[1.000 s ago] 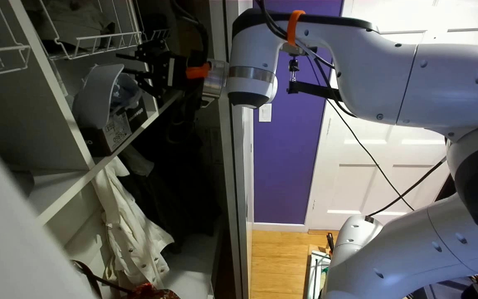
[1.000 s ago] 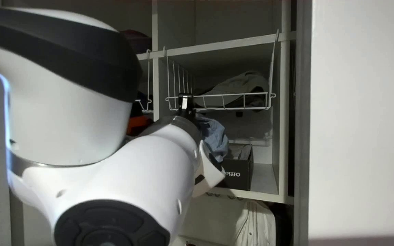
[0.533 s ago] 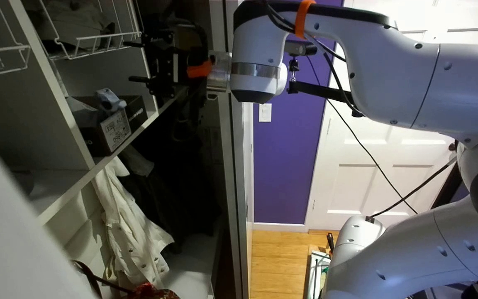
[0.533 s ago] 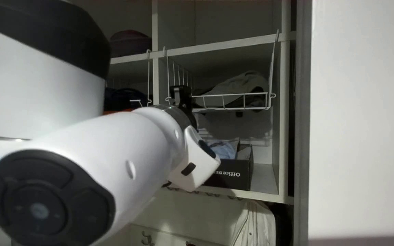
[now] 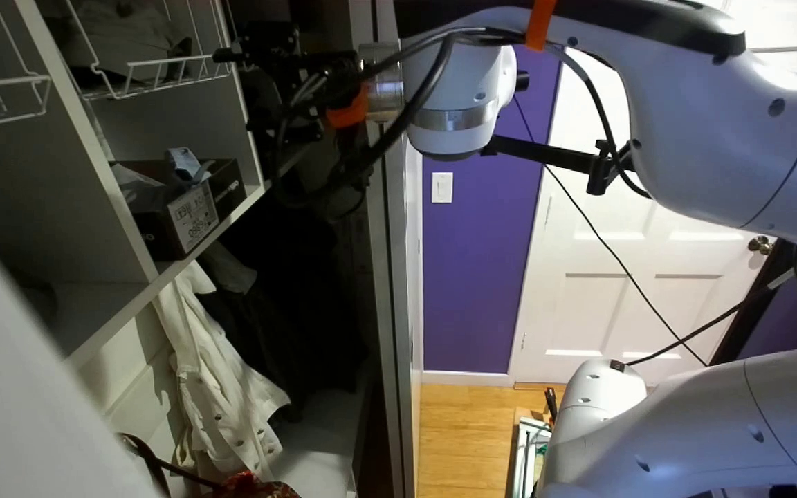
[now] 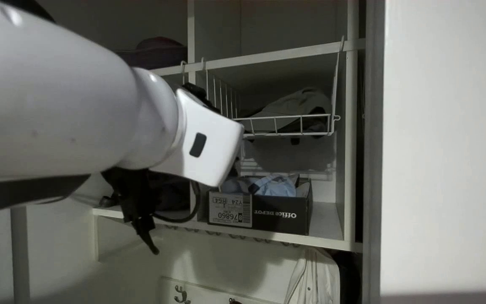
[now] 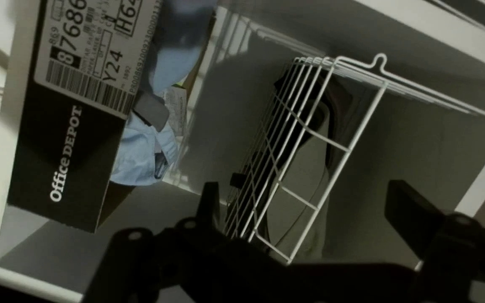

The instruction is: Remove the blue cap from the rack on the right and put it in the box below the rack on the right

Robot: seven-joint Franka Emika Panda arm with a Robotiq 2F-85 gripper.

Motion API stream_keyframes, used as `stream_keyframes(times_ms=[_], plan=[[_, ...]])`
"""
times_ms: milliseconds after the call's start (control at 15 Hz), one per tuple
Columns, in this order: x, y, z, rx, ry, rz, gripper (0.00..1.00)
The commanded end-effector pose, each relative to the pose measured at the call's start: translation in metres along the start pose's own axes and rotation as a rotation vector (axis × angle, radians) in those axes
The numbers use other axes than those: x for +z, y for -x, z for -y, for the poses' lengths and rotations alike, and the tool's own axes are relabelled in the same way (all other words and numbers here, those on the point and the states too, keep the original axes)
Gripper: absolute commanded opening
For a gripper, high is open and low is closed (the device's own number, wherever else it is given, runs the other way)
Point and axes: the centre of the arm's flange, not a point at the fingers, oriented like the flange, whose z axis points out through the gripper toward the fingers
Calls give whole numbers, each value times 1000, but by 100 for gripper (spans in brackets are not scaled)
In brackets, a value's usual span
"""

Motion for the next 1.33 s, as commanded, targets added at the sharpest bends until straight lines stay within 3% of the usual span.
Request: stream_keyframes(times_ms=[0, 200, 733, 1133, 1267], plan=[[-26, 4, 27, -158, 117, 25, 100], [-39, 6, 44, -304, 214, 63, 100], [-70, 18, 66, -538, 385, 230, 100], [-67, 56, 73, -656, 428, 334, 100], [-61, 48, 71, -646, 415, 325, 100]])
